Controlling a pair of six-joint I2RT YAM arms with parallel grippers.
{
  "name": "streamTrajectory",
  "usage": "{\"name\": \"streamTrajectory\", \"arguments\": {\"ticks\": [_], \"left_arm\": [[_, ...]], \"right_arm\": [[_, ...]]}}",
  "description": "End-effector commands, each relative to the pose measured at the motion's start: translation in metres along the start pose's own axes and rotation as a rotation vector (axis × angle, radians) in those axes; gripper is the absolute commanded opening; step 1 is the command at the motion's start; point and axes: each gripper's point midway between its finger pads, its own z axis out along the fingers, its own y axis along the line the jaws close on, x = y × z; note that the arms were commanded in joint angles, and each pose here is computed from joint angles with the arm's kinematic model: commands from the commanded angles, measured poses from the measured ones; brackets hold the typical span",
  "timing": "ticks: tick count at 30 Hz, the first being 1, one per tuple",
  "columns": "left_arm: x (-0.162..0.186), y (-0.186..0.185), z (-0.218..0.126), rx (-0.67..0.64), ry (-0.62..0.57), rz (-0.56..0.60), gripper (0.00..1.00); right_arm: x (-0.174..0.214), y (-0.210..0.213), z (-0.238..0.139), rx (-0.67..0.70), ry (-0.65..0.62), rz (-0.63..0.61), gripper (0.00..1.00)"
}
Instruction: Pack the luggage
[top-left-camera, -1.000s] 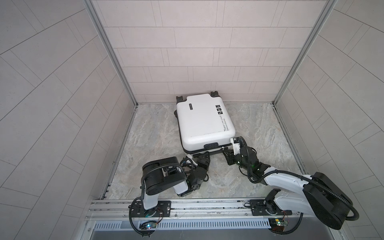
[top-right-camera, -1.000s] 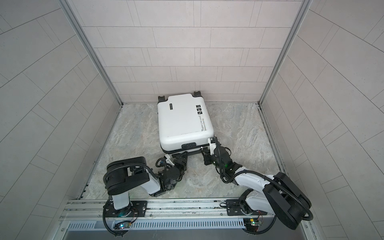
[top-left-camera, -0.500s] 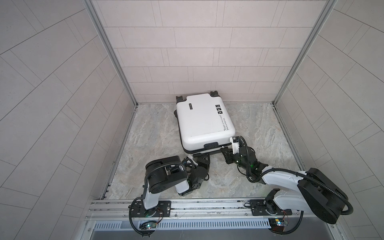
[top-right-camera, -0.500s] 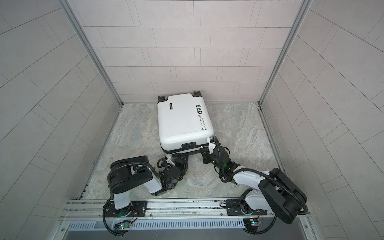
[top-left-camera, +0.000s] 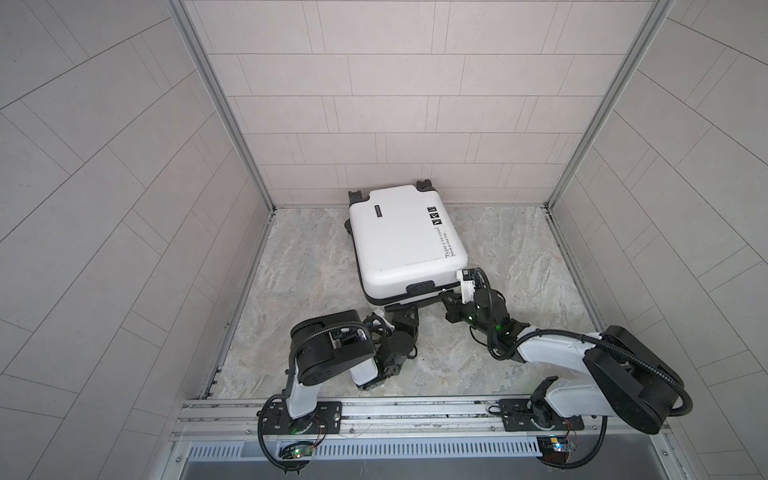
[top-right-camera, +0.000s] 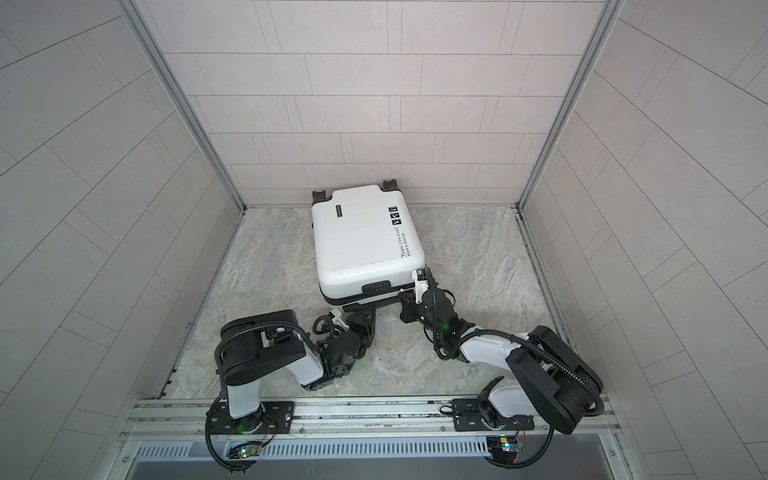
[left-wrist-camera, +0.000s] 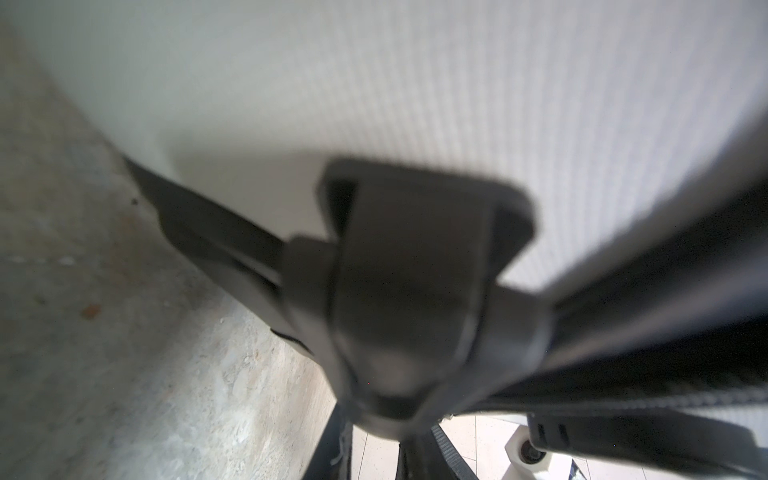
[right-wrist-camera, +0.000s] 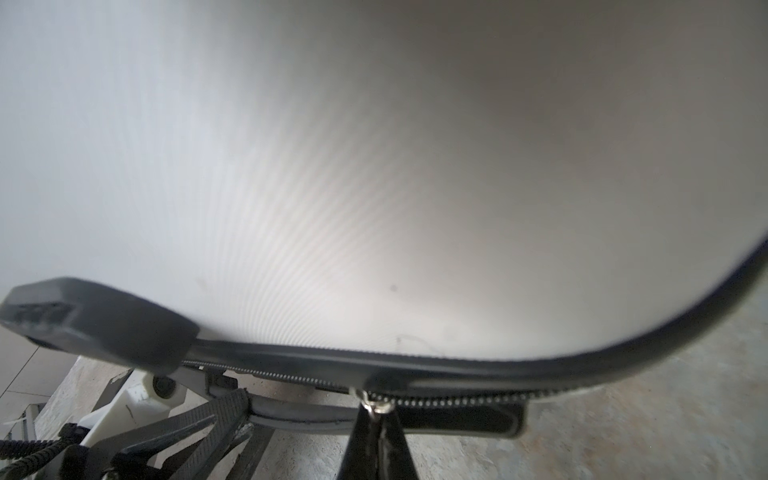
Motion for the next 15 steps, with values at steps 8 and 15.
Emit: {"name": "streamTrajectory", "arguments": {"ticks": [8,15], "left_arm": [[-0.020,0.013,-0.014,-0.036,-0.042,0.043,0.04],[-0.024,0.013,-0.019,-0.039,-0.043,0.051,0.00]], "right_arm": [[-0.009,-0.033,-0.026,0.148,-0.023,-0.063,0.00],[-0.008,-0.060,-0.036,0.200,0.006,-0.060,0.00]]}}
